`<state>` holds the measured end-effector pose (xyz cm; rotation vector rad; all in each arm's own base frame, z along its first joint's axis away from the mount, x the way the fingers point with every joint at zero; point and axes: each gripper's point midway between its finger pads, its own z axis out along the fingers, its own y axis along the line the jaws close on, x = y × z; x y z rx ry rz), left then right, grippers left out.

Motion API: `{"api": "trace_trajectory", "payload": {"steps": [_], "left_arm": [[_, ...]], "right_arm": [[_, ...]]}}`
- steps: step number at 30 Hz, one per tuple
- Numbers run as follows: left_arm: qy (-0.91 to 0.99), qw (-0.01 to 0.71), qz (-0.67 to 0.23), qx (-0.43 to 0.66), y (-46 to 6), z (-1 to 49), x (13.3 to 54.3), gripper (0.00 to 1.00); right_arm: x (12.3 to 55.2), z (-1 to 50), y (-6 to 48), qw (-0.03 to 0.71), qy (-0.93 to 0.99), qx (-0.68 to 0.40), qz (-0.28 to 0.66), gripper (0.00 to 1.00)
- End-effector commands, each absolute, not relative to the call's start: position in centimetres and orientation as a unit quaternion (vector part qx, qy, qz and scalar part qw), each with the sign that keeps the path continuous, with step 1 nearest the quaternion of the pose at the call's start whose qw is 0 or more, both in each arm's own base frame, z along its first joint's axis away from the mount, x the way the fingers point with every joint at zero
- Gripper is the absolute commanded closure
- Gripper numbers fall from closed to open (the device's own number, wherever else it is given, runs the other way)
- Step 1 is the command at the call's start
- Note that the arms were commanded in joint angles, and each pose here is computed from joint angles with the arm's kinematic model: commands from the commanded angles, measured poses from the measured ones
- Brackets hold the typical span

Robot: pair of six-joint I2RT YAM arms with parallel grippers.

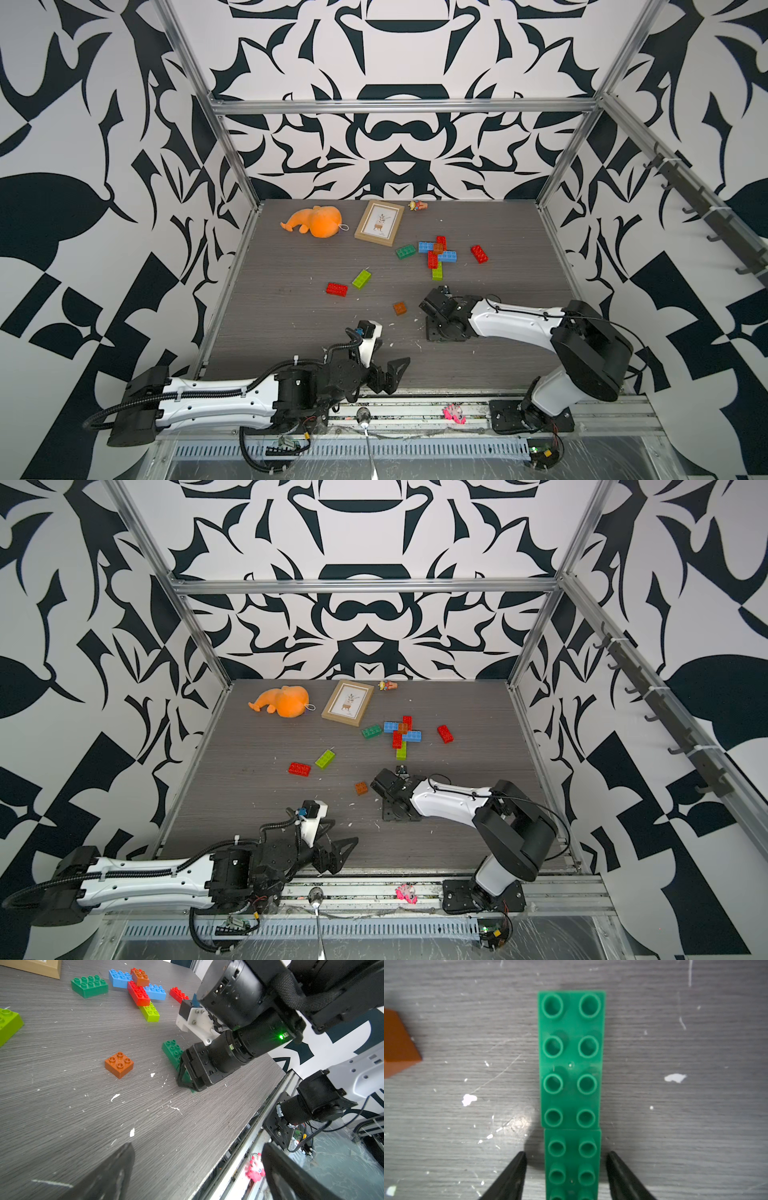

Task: Assemble a small pinwheel with lego
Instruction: Assemble the lego brick at the center of the board, then pick up the lego brick from the center of the board.

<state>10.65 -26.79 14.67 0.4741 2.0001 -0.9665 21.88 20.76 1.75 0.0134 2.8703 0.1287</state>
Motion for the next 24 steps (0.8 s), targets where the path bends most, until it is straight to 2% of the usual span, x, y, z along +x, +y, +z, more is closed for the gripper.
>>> {"api": "trace_trajectory", "payload": {"steps": [1, 3, 7, 10, 17, 20, 24], "left_arm": [[0.788, 0.428, -0.396, 0.199, -26.8, 15.9, 10.5, 0.00], [0.785, 0.414, -0.402, 0.226, -27.0, 17.1, 10.3, 0.00], [0.787, 0.399, -0.406, 0.238, -27.1, 19.4, 11.8, 0.00], [0.776, 0.392, -0.431, 0.243, -27.7, 21.1, 13.1, 0.00], [0.748, 0.333, -0.512, 0.262, -31.2, 23.8, 16.7, 0.00], [0.751, 0.321, -0.504, 0.280, -32.8, 23.7, 18.3, 0.00], [0.751, 0.318, -0.495, 0.300, -33.9, 22.9, 19.9, 0.00]], "right_arm": [[22.1, 4.8, 21.2, 0.147, 0.987, -0.026, 0.067, 0.29], [22.7, 7.7, 21.6, 0.174, 0.980, -0.061, 0.080, 0.25], [24.8, 11.8, 19.6, 0.227, 0.968, -0.093, 0.045, 0.11], [27.0, 12.7, 18.0, 0.225, 0.968, -0.085, 0.076, 0.08], [36.0, 13.0, 11.0, 0.253, 0.963, 0.031, 0.082, 0.08], [39.9, 12.3, 8.9, 0.258, 0.960, 0.067, 0.087, 0.10], [44.0, 11.4, 8.1, 0.261, 0.958, 0.056, 0.103, 0.13]]}}
